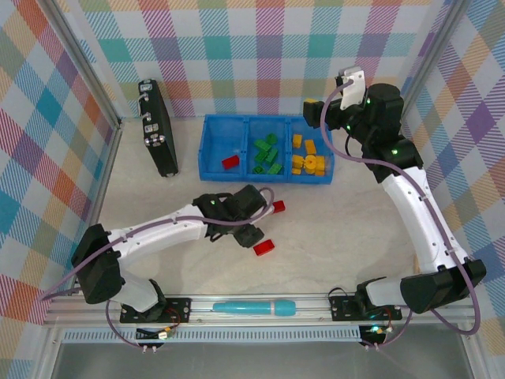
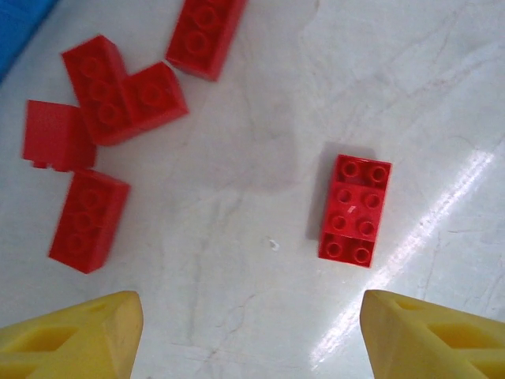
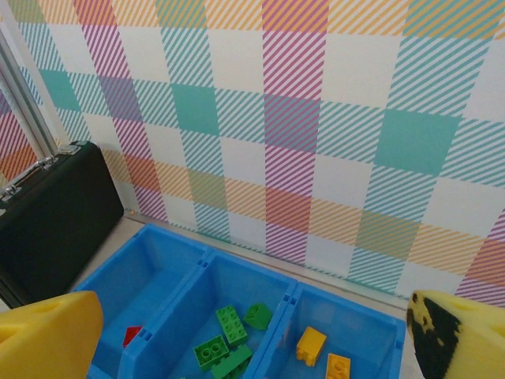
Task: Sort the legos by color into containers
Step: Pick up the lego from the middle-left of the table.
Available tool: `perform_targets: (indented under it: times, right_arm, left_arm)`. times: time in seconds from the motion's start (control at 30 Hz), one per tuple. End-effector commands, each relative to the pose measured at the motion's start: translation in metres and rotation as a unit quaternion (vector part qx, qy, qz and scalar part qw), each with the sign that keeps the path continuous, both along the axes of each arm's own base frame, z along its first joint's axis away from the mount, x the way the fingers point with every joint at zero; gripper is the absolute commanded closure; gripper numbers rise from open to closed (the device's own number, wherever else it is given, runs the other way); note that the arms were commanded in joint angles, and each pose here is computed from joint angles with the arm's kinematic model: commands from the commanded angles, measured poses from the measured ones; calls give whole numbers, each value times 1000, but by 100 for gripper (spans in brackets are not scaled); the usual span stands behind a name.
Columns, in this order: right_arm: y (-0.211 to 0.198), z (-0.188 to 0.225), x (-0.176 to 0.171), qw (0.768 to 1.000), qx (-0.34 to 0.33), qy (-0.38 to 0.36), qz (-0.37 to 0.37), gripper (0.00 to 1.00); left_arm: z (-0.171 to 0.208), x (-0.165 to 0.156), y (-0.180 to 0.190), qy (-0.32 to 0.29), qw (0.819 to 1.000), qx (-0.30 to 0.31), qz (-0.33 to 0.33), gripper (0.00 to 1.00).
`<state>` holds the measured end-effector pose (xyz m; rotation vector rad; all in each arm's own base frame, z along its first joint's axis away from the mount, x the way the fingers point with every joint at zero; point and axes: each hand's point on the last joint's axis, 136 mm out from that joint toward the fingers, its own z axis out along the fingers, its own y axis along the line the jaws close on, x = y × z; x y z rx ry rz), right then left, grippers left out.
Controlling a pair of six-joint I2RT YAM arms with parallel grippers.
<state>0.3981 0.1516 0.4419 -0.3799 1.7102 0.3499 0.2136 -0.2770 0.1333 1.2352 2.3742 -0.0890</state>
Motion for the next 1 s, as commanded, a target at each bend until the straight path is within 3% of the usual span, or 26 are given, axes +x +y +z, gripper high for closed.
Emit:
perform_targets:
  times: [0.0, 0.23, 0.73, 0.83, 0.97]
  right_arm:
    - [4, 21, -11, 1000, 18, -20, 13, 1]
    - [1, 24, -13, 999, 16, -27, 8, 1]
    - [-2, 27, -18, 999, 13, -33, 3, 1]
    - [-5, 30, -21, 999, 15, -43, -1, 1]
    - [-7, 30, -20, 999, 12, -44, -8, 1]
  left_arm:
    - [-17, -5, -20, -13, 1000, -2, -13, 27]
    - [-59, -19, -47, 13, 999, 16, -37, 22]
    - [-114, -6, -47, 21, 995, 93, -9, 23]
    - [-125, -11, -49, 49, 995, 91, -8, 32]
    - [-133, -16, -43, 79, 993, 91, 10, 61]
